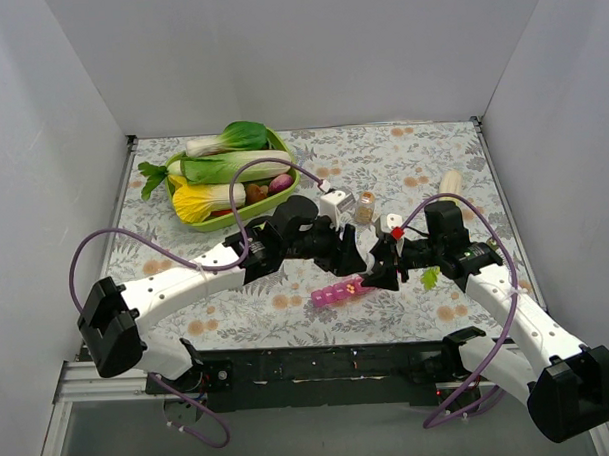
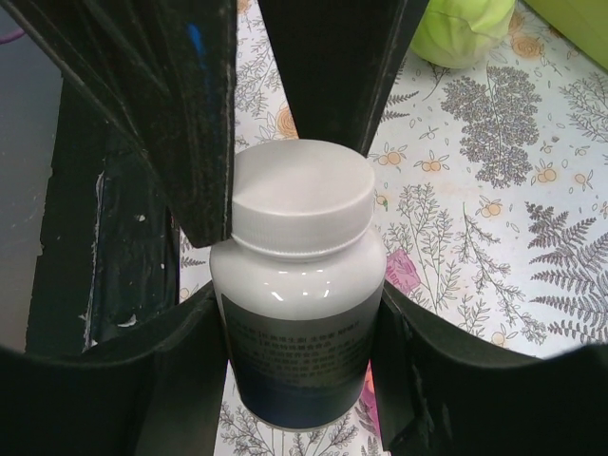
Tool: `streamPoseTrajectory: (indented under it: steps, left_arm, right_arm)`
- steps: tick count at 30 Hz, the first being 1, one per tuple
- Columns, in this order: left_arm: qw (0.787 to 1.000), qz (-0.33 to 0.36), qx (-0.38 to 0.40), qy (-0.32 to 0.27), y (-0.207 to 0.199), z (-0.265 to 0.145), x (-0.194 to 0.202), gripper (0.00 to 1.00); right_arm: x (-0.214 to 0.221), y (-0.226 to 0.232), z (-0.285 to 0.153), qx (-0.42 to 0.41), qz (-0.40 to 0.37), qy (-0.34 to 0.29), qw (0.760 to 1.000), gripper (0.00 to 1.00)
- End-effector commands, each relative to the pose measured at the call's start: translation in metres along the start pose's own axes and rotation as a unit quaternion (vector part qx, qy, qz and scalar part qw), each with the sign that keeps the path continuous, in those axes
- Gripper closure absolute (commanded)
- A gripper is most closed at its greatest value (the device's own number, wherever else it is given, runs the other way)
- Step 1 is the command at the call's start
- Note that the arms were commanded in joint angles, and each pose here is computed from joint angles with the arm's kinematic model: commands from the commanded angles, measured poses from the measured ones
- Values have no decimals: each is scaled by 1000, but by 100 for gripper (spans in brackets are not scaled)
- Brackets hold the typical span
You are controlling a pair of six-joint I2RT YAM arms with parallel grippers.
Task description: Sort the pills into containers
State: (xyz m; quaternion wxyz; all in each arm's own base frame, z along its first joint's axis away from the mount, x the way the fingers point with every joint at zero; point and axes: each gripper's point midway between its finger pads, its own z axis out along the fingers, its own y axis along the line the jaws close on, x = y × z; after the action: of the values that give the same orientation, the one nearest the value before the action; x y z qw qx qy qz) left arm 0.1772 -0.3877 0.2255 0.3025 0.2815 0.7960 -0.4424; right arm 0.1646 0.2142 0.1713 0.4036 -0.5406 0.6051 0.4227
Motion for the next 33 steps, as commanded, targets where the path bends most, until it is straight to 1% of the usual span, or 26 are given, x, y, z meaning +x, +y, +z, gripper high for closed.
streamPoseTrajectory:
  steps: [1,2,3,5,6,7,13,14,15,17,18,19,20,23,28,29,31,32,33]
  left_arm:
    - [1000,6,25,-9,-13,-1,-13,58]
    - [1000,7,27,-9,-14,0,-13,63]
    - [1000,7,29,-8,-15,-1,-13,75]
    - [999,8,31,-7,-15,-1,-13,85]
    - [999,9,31,-7,-15,-1,-12,95]
    - [999,8,31,-5,-14,-1,-11,100]
    - [999,8,29,-18,-13,-8,-10,100]
    - [999,8,25,-21,-12,-8,-10,100]
    - [999,8,18,-25,-9,-9,-10,100]
    - [1000,3,8,-29,-7,-13,-9,100]
    - [1000,1,0,-31,-3,-15,-7,100]
    - [999,-2,-3,-34,-3,-18,-8,100]
    - [999,-7,-11,-33,1,-19,-4,100]
    - [999,-19,-28,-39,9,-26,-2,100]
    - [995,-53,-73,-38,34,-40,16,100]
    - [991,-64,-104,-52,47,-51,14,100]
    - [984,-99,-138,-53,66,-62,27,100]
    - [975,-131,-171,-53,88,-73,32,100]
    - [969,-152,-181,-68,94,-87,30,100]
  right_arm:
    - [-12,-2,-1,-2,-16,-15,1000,99]
    - [-12,-1,-1,-1,-17,-16,1000,99]
    - [-12,-1,-1,-1,-17,-16,1000,99]
    - [-12,-1,-1,-1,-16,-16,1000,99]
    - [-12,-1,-1,-1,-17,-16,1000,99]
    - [-12,-2,-1,-1,-18,-16,1000,99]
    - [-11,-2,-2,0,-18,-16,1000,99]
    - [-12,-2,-2,1,-19,-17,1000,97]
    - [-11,-2,-2,0,-17,-16,1000,84]
    - [-11,-1,-2,0,-19,-19,1000,63]
    - [-11,0,-2,0,-19,-20,1000,43]
    - [-11,0,-2,0,-21,-20,1000,35]
    - [-10,0,-2,0,-20,-20,1000,24]
    - [-10,1,-2,-2,-20,-21,1000,14]
    - [-7,-1,-3,7,-23,-18,1000,8]
    - [-7,-3,-4,12,-22,-17,1000,7]
    - [-6,-5,-7,21,-25,-16,999,7]
    - [-6,-8,-9,28,-25,-17,999,7]
    - [-3,-11,-11,35,-24,-17,999,7]
